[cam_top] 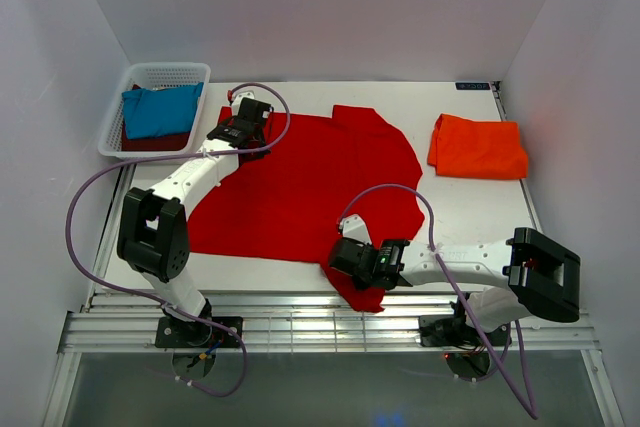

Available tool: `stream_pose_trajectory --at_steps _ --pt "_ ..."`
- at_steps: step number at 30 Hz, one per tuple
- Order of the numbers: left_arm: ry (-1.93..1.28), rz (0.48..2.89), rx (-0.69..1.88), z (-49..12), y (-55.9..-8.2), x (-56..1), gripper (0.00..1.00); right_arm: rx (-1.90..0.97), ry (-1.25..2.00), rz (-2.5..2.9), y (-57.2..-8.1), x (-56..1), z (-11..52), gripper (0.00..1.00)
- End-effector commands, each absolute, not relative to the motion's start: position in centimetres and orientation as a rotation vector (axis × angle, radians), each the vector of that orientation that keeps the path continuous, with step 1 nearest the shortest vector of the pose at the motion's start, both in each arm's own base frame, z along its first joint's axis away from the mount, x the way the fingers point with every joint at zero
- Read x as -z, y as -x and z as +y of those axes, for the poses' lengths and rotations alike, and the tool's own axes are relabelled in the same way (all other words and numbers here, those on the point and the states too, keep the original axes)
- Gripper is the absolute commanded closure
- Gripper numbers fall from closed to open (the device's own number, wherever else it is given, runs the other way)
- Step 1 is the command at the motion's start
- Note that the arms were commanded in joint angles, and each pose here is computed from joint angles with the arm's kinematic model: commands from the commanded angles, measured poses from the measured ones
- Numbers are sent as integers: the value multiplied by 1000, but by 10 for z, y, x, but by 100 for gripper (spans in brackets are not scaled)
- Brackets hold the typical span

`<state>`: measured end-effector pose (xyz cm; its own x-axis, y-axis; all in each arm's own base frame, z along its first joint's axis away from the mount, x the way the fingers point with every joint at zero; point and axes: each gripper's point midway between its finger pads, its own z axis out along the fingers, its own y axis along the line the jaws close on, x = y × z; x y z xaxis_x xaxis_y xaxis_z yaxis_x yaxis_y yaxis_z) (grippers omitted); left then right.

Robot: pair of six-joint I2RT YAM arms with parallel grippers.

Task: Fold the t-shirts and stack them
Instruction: Flatten the tshirt out

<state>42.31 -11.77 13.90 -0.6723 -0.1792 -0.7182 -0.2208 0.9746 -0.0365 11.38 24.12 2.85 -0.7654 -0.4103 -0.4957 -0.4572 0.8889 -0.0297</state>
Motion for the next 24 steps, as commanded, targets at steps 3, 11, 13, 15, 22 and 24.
stream_pose_trajectory --at_steps 3,11,13,15,22,24 --pt "275 2303 -36 -119 -419 -152 100 -128 606 2538 -115 -37 245 81" --pt "275 2305 -37 -119 -419 -152 100 -141 608 2535 -113 -42 247 86" --pt "271 2308 -34 -119 -419 -151 100 -142 609 2529 -113 -45 248 87" --pt "274 2311 -34 -119 -419 -150 100 -139 610 2524 -113 -49 249 87" --pt "268 2322 -33 -120 -418 -146 100 -146 629 2500 -111 -62 256 89" --pt "268 2322 -33 -120 -419 -146 100 -150 637 2495 -110 -66 259 89"
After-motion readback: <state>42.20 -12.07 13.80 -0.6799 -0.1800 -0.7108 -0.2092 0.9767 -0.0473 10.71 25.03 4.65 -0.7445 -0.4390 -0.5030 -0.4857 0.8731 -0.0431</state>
